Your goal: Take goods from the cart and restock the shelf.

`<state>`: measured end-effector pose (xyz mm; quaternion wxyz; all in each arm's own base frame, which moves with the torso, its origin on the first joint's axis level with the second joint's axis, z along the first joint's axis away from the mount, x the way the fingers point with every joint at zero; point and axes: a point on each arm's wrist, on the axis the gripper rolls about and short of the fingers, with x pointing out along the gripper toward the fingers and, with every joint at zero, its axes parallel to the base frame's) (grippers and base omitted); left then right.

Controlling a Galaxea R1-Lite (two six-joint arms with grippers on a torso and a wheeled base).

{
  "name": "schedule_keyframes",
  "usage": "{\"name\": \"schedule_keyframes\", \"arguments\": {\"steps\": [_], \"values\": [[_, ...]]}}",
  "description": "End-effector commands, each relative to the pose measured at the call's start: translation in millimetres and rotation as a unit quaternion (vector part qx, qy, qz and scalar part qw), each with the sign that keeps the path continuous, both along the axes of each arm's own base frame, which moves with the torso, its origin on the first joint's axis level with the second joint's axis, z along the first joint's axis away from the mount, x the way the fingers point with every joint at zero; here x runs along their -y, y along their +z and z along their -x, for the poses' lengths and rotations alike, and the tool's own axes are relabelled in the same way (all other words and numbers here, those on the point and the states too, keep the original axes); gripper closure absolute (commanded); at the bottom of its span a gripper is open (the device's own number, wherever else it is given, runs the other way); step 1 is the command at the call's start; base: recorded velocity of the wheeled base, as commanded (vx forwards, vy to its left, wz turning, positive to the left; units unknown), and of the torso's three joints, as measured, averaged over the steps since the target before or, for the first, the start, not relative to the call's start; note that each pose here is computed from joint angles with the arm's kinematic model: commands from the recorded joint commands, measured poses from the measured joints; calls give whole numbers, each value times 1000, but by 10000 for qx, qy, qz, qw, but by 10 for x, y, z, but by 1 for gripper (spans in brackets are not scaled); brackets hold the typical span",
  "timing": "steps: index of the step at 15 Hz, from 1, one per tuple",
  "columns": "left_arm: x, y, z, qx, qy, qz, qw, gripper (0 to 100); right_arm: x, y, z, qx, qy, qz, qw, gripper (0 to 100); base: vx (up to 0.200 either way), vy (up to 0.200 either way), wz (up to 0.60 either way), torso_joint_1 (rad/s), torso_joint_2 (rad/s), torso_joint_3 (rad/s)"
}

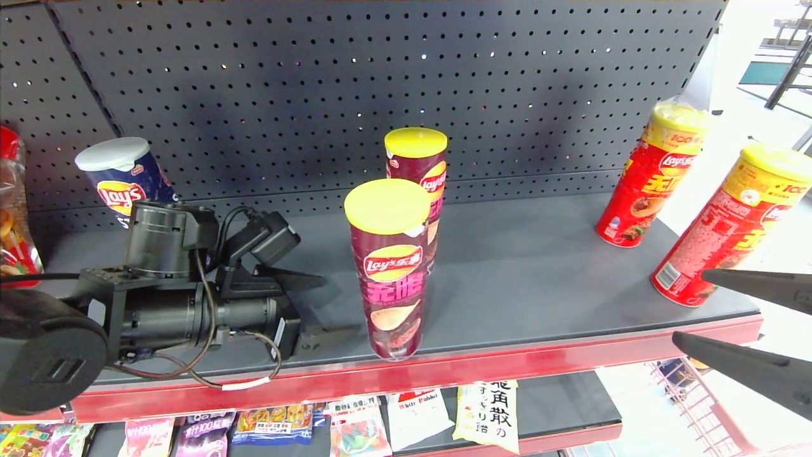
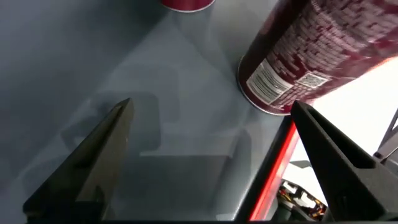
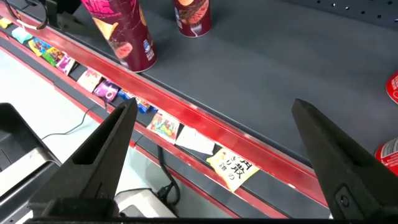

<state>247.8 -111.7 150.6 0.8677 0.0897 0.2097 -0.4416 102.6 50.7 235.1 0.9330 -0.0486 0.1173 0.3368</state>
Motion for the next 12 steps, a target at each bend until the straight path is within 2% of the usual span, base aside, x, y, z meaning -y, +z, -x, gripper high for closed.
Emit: {"name": "schedule_keyframes", "arguments": {"steps": [1, 12], "values": [[29, -18, -18, -27, -32, -13, 10000, 0, -8, -10, -19, -34, 5, 21, 10000, 0, 0, 0, 0, 0, 0, 0], [199, -27, -170, -10, -194, 7, 9998, 0, -8, -16, -19, -86, -10, -18, 10000, 0, 0, 0, 0, 0, 0, 0]]}}
